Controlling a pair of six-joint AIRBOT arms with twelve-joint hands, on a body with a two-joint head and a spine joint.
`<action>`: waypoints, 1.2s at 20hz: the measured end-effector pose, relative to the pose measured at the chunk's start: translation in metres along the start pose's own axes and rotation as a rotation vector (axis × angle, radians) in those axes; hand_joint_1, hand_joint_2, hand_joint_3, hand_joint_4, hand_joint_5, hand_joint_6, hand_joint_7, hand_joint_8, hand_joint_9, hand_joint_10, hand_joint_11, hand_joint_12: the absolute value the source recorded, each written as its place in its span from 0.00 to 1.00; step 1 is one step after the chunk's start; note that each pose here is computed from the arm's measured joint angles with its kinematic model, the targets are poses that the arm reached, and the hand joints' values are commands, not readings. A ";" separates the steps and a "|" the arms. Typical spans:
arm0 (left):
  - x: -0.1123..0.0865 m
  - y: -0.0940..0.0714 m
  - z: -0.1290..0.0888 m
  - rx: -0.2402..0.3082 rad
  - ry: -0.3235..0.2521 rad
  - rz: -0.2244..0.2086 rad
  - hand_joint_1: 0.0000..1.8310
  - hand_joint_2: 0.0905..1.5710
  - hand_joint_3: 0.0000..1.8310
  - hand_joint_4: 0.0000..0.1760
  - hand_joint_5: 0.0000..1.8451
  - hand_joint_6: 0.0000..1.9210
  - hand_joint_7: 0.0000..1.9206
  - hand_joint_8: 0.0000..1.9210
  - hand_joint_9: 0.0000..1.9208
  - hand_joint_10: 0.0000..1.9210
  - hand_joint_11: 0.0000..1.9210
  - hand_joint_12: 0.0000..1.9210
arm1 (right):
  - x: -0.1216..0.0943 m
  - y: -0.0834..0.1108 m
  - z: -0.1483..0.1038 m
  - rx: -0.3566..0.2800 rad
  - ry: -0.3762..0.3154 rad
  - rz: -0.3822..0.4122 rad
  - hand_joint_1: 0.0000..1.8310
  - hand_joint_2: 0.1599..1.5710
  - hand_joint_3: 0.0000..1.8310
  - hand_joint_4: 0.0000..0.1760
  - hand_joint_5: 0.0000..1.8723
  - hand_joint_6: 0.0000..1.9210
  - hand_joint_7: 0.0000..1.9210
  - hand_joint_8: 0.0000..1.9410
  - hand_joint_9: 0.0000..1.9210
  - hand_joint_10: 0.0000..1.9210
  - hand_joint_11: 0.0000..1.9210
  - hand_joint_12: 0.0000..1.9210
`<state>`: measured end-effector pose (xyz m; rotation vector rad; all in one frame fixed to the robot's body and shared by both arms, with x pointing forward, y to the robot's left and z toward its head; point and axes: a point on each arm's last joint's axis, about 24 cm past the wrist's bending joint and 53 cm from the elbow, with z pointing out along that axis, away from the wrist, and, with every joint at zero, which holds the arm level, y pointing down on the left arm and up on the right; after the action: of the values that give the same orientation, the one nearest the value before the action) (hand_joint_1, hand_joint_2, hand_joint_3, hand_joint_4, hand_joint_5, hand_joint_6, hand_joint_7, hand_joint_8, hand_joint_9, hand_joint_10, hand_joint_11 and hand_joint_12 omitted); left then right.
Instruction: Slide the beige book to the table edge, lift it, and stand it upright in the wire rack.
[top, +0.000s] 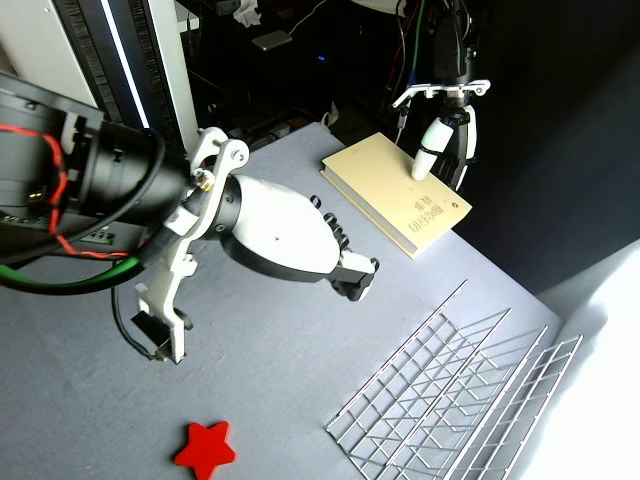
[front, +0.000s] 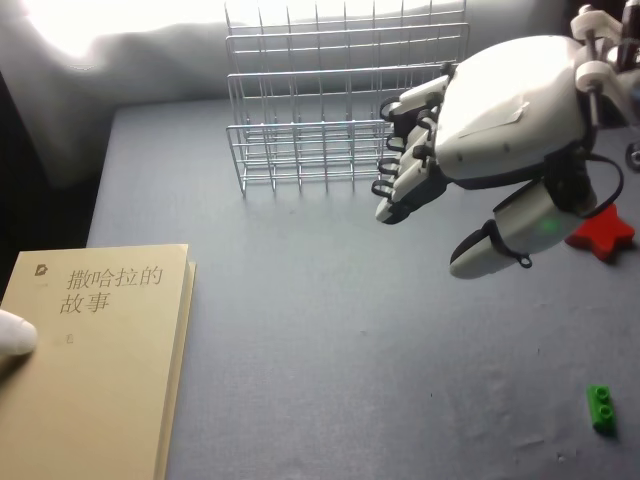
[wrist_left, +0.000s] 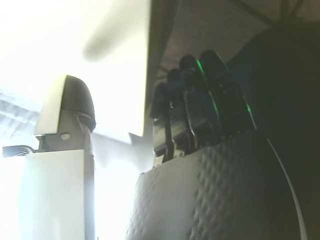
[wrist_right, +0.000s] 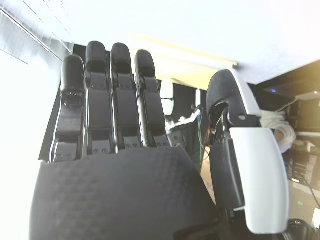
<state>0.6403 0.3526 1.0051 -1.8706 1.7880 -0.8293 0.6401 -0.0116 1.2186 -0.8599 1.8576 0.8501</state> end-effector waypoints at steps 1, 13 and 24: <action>-0.001 -0.002 0.000 0.006 -0.002 0.000 0.61 0.72 0.00 0.00 0.25 0.01 0.25 0.01 0.28 0.02 0.08 0.55 | 0.000 -0.001 -0.001 0.002 0.000 0.000 0.16 0.76 0.00 0.00 0.26 0.00 0.26 0.00 0.25 0.00 0.01 0.56; -0.004 -0.004 0.003 0.023 -0.010 0.002 0.64 0.72 0.00 0.00 0.41 0.02 0.38 0.01 0.38 0.03 0.15 0.61 | -0.002 -0.014 -0.020 0.022 -0.010 0.021 0.18 0.75 0.00 0.00 0.25 0.01 0.26 0.00 0.26 0.01 0.02 0.57; -0.005 -0.001 0.003 0.015 -0.011 0.001 0.63 0.77 0.01 0.00 0.42 0.68 0.40 0.56 0.45 0.07 0.20 0.69 | -0.002 -0.011 -0.023 0.010 -0.015 0.029 0.19 0.75 0.00 0.00 0.25 0.00 0.25 0.00 0.24 0.00 0.01 0.56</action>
<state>0.6436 0.3570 1.0028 -1.8617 1.7712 -0.8280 0.6399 -0.0355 1.2266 -0.8198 1.8642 0.8625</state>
